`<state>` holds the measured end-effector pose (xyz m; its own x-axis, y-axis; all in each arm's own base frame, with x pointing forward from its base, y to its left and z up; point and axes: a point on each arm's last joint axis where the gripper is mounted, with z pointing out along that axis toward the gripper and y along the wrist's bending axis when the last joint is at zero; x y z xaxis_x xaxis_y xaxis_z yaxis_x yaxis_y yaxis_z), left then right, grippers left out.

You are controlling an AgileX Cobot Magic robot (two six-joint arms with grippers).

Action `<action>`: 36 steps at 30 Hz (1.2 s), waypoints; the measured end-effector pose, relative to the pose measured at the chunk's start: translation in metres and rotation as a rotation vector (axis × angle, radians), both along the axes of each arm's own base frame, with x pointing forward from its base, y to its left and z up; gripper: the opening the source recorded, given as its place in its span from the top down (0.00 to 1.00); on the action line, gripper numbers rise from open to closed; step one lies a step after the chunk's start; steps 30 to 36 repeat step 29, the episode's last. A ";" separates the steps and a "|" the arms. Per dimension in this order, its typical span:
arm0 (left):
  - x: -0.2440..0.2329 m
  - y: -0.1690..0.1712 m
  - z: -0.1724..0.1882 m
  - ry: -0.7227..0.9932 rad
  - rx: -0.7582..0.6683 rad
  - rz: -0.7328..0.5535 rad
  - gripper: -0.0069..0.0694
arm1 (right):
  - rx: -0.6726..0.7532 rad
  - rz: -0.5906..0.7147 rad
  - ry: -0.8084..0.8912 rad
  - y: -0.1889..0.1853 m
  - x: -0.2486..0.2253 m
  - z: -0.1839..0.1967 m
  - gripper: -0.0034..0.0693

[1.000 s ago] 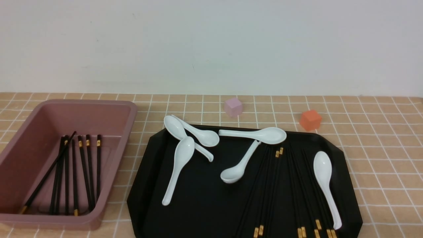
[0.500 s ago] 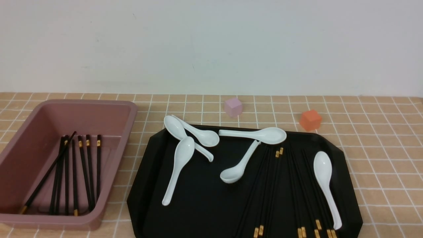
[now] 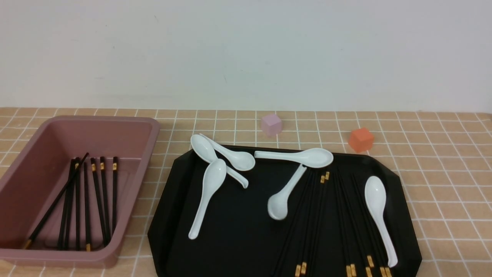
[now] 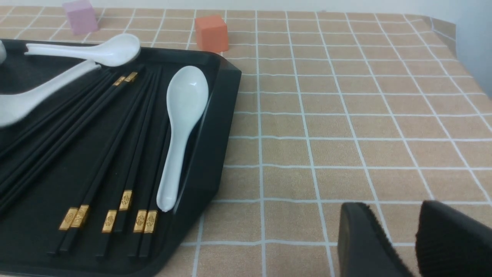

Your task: On brown tablecloth take chopsticks from black tray and put them in box.

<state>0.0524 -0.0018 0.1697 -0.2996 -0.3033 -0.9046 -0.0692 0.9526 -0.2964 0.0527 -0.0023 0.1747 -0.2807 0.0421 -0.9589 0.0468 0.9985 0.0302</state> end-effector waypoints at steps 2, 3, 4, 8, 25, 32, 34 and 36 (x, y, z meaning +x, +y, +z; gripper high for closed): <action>0.000 0.000 0.000 0.000 0.000 0.000 0.93 | 0.000 0.000 0.000 0.000 0.000 0.000 0.62; 0.000 0.000 0.000 0.000 0.000 0.000 0.93 | 0.000 0.000 0.000 0.000 0.000 0.000 0.62; 0.000 0.000 0.000 0.000 0.000 0.000 0.93 | 0.000 0.000 0.000 0.000 0.000 0.000 0.62; 0.000 0.000 0.000 0.000 0.000 0.000 0.92 | 0.000 0.000 0.000 0.000 0.000 0.000 0.62; 0.000 0.000 0.000 0.000 0.000 0.000 0.90 | 0.000 0.000 0.000 0.000 0.000 0.000 0.62; 0.000 0.000 0.000 0.000 0.000 0.000 0.90 | 0.000 0.000 0.000 0.000 0.000 0.000 0.62; 0.000 0.000 0.000 0.000 0.000 0.000 0.90 | 0.000 0.000 0.000 0.000 0.000 0.000 0.62; 0.000 0.000 0.000 0.000 0.000 0.000 0.90 | 0.000 0.000 0.000 0.000 0.000 0.000 0.62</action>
